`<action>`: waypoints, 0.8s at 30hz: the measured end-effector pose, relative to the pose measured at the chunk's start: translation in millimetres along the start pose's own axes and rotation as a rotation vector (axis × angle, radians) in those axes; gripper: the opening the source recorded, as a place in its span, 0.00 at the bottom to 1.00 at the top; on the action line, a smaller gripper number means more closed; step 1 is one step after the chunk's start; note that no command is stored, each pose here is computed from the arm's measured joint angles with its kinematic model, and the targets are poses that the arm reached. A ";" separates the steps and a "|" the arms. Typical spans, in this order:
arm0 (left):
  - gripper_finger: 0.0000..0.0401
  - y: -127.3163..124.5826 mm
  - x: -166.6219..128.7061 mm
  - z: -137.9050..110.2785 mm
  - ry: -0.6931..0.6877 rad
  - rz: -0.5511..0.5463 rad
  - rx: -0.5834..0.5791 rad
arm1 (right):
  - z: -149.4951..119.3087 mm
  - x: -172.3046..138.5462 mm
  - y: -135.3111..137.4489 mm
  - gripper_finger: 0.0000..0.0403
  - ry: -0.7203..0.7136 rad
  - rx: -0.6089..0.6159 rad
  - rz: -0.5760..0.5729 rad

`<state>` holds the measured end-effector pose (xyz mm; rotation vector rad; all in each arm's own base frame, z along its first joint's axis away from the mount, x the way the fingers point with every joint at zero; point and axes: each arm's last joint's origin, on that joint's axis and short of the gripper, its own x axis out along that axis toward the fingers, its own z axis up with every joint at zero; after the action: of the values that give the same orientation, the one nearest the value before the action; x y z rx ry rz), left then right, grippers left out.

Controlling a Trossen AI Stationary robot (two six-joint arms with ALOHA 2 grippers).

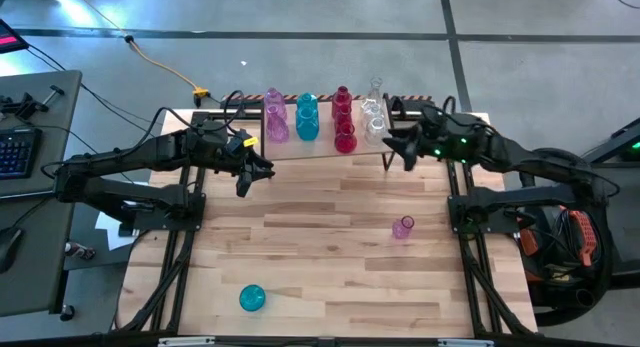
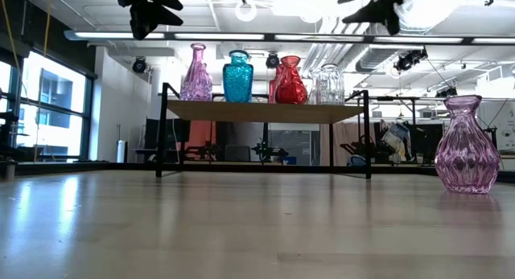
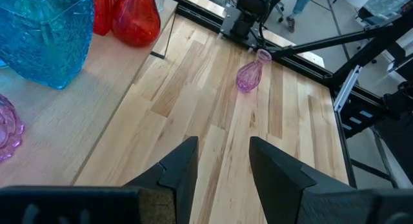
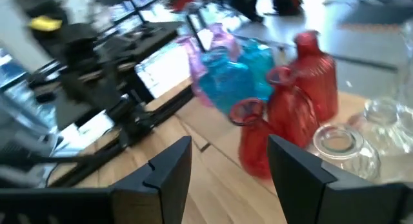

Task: Sort vases onto shelf
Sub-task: Adjust the shelf

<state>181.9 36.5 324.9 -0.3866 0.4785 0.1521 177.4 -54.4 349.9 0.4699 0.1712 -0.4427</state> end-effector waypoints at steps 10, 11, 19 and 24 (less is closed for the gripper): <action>0.33 0.0 0.0 0.0 0.000 0.000 0.000 | -53.8 -24.4 -10.6 0.45 -0.098 -0.153 0.170; 0.33 0.0 0.0 0.0 0.000 0.000 0.000 | -60.9 -24.6 -13.2 0.45 -0.106 -0.169 0.180; 0.33 0.0 0.0 0.0 0.000 0.000 0.000 | -115.7 -28.0 -31.1 0.45 -0.168 -0.279 0.311; 0.33 0.1 0.0 0.1 0.000 0.000 0.000 | -141.0 -30.0 -43.8 0.45 -0.238 -0.265 0.348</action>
<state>181.9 36.6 325.0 -0.3866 0.4781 0.1525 122.8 -11.7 216.2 0.1776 -0.0820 -0.1278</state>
